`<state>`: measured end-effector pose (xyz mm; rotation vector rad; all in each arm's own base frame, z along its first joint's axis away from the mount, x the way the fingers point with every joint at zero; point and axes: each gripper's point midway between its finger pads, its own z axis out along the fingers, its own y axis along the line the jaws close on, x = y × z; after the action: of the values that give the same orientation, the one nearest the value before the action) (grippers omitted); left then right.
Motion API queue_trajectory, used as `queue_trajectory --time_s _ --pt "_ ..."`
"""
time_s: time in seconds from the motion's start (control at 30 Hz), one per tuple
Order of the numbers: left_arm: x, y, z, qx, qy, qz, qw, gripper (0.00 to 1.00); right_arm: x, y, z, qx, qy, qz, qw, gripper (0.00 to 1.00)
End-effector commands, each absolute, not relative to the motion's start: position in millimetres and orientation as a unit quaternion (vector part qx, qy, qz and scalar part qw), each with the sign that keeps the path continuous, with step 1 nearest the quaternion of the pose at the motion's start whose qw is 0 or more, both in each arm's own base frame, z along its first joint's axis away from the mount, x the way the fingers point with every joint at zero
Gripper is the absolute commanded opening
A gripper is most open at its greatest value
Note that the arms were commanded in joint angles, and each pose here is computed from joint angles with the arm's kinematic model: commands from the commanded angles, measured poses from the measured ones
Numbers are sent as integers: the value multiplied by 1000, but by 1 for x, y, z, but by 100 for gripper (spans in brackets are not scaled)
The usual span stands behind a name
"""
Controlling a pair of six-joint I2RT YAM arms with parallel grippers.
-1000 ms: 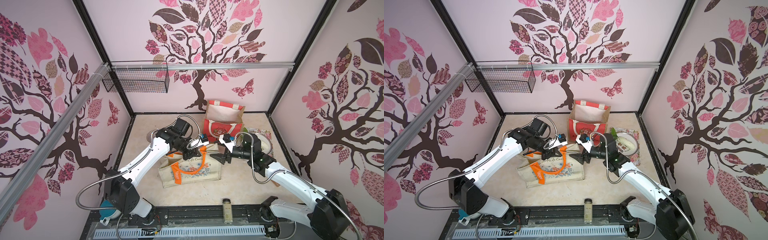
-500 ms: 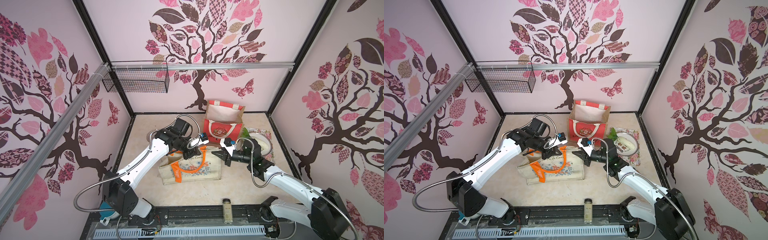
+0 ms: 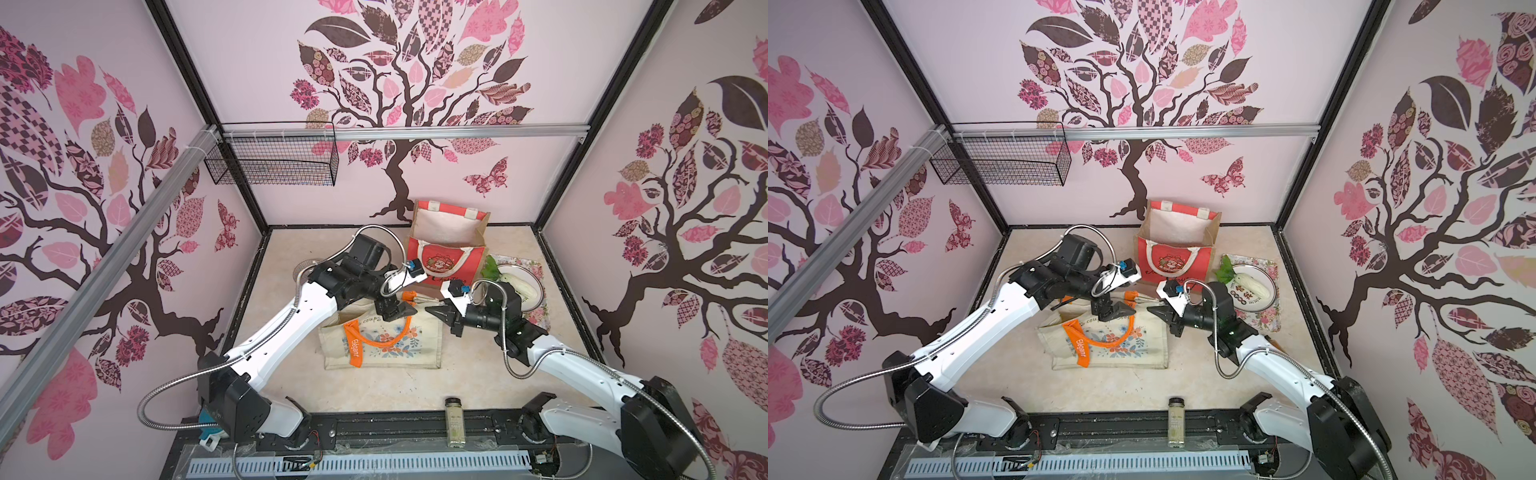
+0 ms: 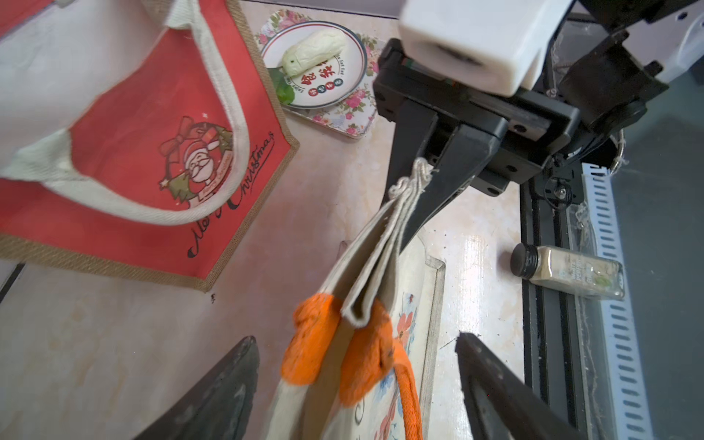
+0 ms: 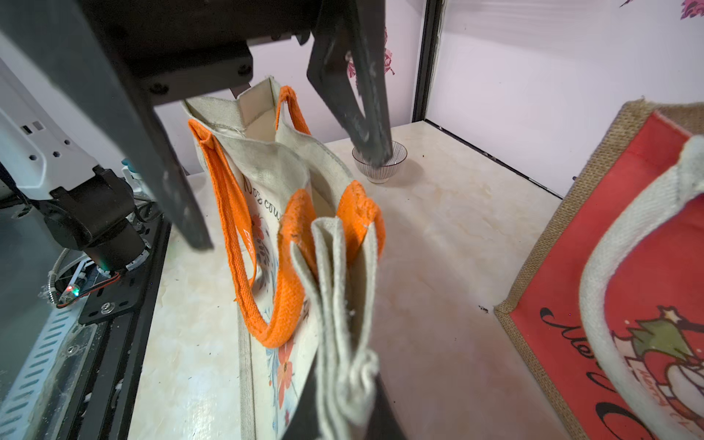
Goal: Put away the canvas bag
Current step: Press the canvas bag at the center of the board.
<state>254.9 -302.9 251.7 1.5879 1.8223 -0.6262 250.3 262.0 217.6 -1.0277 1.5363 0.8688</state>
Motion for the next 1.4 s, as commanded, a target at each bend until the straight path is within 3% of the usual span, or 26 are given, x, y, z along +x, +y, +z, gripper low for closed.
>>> queue_trajectory --time_s 0.0,0.17,0.23,0.37,0.47,0.53,0.7,0.77,0.87,1.07,1.23,1.27,1.33,1.37 --pt "265 -313 240 627 687 -214 298 83 247 261 233 -429 620 369 544 0" --pt "267 -324 234 638 674 -231 293 77 241 260 240 -425 606 380 555 0" --pt "263 -328 231 639 674 -247 276 63 240 259 244 -421 602 381 562 0" --pt "262 -330 223 633 684 -255 260 21 241 259 247 -417 602 381 564 2" --pt "261 -331 231 628 683 -259 269 4 243 259 243 -414 607 378 562 8" --pt "260 -331 241 624 681 -261 281 0 244 258 242 -412 609 376 564 21" --pt "257 -329 269 609 677 -273 310 0 246 258 239 -403 608 380 568 67" --pt "258 -327 275 599 680 -280 316 0 247 258 237 -397 611 382 568 79" --pt "260 -320 282 588 686 -281 324 0 247 256 232 -387 613 385 571 85" --pt "265 -309 298 550 697 -301 348 0 251 252 221 -362 620 385 580 81" --pt "261 -309 308 543 692 -310 362 0 251 255 218 -346 627 412 563 65" --pt "263 -307 306 541 695 -304 362 0 252 255 219 -339 629 417 562 59" --pt "268 -304 301 534 706 -290 364 0 253 257 214 -339 637 421 550 19" --pt "270 -303 297 532 709 -285 364 0 254 258 210 -340 645 419 541 14"
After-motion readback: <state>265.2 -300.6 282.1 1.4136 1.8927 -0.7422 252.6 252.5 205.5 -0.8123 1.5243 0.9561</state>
